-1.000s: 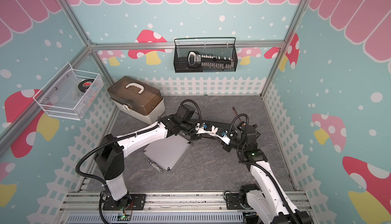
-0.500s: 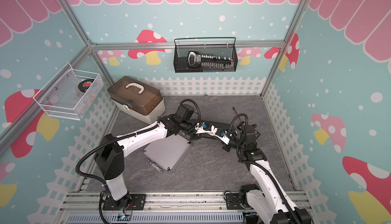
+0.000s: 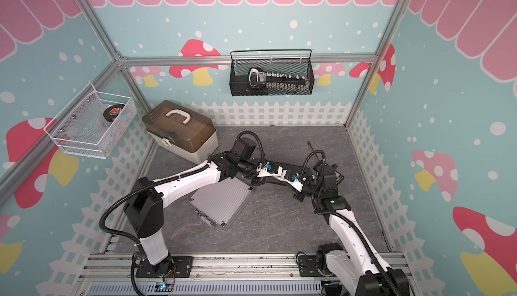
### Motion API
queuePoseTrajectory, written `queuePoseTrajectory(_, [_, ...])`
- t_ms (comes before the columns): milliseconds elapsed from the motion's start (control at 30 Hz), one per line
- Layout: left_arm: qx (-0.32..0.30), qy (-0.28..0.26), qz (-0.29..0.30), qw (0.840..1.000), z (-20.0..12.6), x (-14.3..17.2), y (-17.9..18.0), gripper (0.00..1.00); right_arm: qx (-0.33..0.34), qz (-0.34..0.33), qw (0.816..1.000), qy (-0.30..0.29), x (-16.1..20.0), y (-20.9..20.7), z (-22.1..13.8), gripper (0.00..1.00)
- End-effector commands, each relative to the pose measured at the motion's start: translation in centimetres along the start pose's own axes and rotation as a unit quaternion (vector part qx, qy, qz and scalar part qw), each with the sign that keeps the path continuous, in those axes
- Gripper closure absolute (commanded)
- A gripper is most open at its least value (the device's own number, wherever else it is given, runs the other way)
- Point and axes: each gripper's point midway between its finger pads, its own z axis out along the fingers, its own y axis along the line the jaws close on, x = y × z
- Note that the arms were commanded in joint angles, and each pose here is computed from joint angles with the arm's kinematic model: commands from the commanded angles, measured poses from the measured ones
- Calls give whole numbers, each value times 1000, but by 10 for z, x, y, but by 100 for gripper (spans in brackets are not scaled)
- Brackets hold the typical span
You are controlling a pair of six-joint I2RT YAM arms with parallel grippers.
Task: Open the poker set cases
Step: Open the fastener on the poker set case.
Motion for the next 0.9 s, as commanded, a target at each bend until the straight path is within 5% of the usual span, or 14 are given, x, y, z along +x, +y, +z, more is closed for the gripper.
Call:
queuePoseTrajectory(0, [-17, -71, 65, 995, -23, -50, 7, 100, -8, -4, 1000, -15, -9, -3, 0, 88])
queuePoseTrajectory(167, [-37, -57, 59, 996, -22, -42, 13, 97, -5, -11, 1000, -24, -16, -4, -3, 99])
queuePoseTrajectory(267, [-50, -44, 51, 996, -27, -31, 18, 70, 2, -22, 999, -25, -20, -5, -7, 100])
queuePoseTrajectory(300, [-52, -41, 48, 997, -30, -26, 19, 39, 3, -22, 999, -27, -20, -5, -8, 100])
queuePoseTrajectory(333, [-55, -37, 46, 997, -32, -21, 21, 35, 2, -22, 999, -28, -21, -5, -8, 100])
queuePoseTrajectory(733, [-28, 9, 67, 997, -31, 26, 6, 41, 5, -18, 999, -38, -28, -10, -10, 100])
queuePoseTrajectory(867, [-25, 13, 60, 998, -24, 28, 8, 53, 6, -17, 999, -42, -30, -10, -11, 100])
